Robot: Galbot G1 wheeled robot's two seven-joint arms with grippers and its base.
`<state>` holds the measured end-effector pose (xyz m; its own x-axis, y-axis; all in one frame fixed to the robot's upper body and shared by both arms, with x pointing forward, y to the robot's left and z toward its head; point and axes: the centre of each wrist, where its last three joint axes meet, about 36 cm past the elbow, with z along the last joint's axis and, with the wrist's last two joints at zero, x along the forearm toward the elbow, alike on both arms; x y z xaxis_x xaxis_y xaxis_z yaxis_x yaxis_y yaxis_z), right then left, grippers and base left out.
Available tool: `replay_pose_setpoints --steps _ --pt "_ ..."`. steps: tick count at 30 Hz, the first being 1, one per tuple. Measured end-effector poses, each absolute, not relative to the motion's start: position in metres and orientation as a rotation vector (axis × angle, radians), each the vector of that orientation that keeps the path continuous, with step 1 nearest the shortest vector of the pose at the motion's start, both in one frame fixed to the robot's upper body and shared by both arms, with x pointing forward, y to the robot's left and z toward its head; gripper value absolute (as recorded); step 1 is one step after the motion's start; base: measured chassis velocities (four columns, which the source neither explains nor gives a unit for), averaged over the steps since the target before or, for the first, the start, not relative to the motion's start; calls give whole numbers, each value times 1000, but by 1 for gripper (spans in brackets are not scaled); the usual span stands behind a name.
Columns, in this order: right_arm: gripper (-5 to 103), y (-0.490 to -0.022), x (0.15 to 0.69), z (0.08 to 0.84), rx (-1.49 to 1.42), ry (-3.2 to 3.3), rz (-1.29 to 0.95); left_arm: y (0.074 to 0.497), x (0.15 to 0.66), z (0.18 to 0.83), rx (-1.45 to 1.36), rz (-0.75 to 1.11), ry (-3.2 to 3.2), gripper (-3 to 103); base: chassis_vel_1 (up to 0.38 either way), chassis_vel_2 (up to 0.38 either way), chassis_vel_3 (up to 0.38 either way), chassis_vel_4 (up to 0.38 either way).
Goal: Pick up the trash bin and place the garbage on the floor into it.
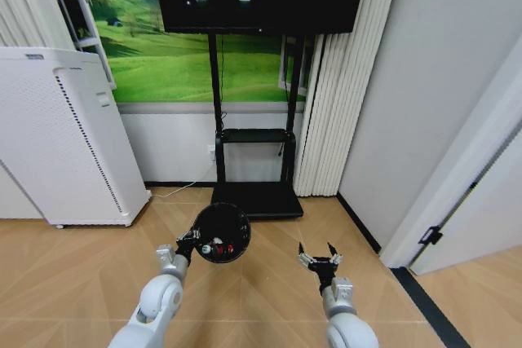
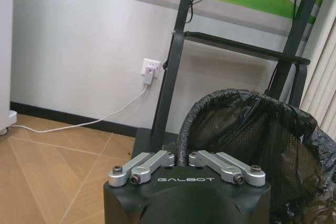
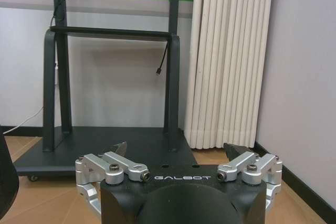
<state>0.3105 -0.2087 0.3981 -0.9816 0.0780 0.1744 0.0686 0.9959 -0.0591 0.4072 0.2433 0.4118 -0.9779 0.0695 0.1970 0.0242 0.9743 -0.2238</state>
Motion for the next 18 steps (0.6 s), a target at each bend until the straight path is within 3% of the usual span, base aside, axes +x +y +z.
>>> replay_pose_setpoints --steps 7,18 --pt "100 -209 309 395 -104 -2957 89 244 410 412 -65 325 -2917 6 334 -54 -310 78" --pt "100 -206 308 387 -100 -2944 100 246 410 412 -68 327 -2919 6 494 -47 -515 50"
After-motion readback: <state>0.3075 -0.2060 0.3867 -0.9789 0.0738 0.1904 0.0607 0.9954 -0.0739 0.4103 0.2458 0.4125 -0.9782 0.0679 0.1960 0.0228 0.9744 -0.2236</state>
